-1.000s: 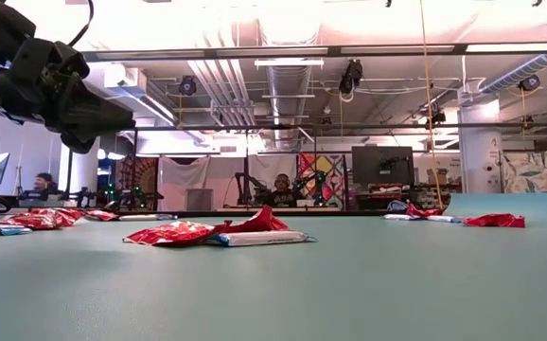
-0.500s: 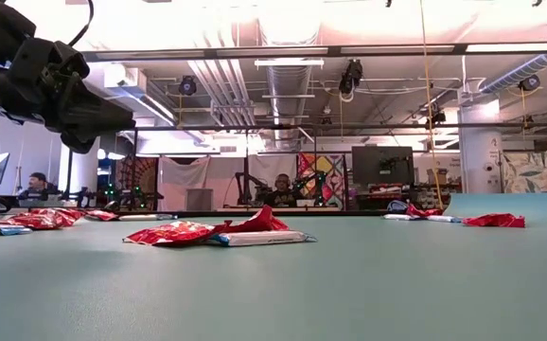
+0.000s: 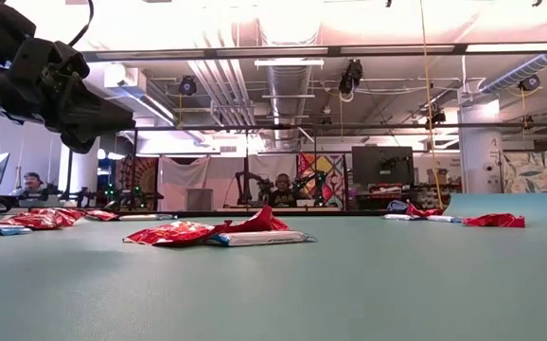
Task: Sort candy by brand, put in halloween buckets
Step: Put the white chocolate into the black bucket
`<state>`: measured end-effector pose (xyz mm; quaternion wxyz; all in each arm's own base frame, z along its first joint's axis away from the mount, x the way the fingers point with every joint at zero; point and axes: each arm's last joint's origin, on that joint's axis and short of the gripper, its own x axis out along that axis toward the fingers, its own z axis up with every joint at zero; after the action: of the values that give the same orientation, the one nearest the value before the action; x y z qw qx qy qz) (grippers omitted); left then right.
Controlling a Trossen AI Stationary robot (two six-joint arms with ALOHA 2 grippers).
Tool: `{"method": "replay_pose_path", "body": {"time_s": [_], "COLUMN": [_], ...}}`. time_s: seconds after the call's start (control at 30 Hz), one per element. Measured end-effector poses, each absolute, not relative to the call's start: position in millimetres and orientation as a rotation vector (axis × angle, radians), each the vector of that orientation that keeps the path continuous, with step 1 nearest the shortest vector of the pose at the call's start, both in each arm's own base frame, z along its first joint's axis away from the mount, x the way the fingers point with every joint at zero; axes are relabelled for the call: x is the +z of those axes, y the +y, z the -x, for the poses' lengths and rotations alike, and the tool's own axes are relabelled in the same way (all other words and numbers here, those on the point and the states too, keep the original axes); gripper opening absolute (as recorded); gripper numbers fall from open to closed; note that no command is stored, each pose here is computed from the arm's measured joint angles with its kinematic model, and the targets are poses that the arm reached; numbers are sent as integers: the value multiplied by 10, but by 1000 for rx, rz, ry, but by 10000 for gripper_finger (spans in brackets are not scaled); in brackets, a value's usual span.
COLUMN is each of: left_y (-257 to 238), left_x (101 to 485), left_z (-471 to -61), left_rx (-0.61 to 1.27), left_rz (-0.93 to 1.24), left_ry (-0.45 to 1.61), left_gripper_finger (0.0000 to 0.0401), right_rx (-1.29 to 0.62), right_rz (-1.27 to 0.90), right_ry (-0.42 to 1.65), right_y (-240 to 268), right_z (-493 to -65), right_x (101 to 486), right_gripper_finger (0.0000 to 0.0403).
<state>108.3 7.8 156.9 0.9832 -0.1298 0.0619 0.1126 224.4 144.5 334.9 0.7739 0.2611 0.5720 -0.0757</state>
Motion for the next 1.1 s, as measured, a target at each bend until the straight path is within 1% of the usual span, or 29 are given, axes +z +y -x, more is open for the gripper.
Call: {"method": "replay_pose_path", "body": {"time_s": [0.07, 0.13, 0.27, 0.4, 0.5, 0.6, 0.77, 0.9, 1.1], "left_y": [78, 78, 78, 78, 78, 78, 78, 78, 78], "left_x": [1570, 1570, 1570, 1569, 1569, 1568, 1568, 1567, 1564], "left_z": [-1083, -1083, -1083, -1083, -1083, -1084, -1084, -1085, -1087], "left_rx": [227, 226, 227, 226, 226, 227, 227, 227, 227], "left_rz": [261, 261, 261, 261, 261, 261, 261, 261, 261], "left_ry": [124, 124, 124, 125, 125, 126, 126, 128, 131], "left_gripper_finger": [76, 76, 76, 76, 76, 76, 76, 76, 76], "right_rx": [-90, -27, -81, 44, 144, 199, 259, 268, 312], "right_rz": [-413, -275, -178, -27, -60, -114, -50, -57, 18], "right_ry": [1139, 1116, 1151, 1082, 1043, 996, 883, 801, 789], "right_y": [1445, 1409, 1244, 1219, 1138, 1001, 847, 714, 704], "right_z": [-2380, -2526, -2847, -3127, -3301, -3414, -3492, -3555, -3594], "right_x": [3326, 3237, 2906, 2598, 2389, 2220, 1907, 1593, 1232], "right_gripper_finger": [231, 228, 217, 210, 211, 214, 216, 217, 215]}}
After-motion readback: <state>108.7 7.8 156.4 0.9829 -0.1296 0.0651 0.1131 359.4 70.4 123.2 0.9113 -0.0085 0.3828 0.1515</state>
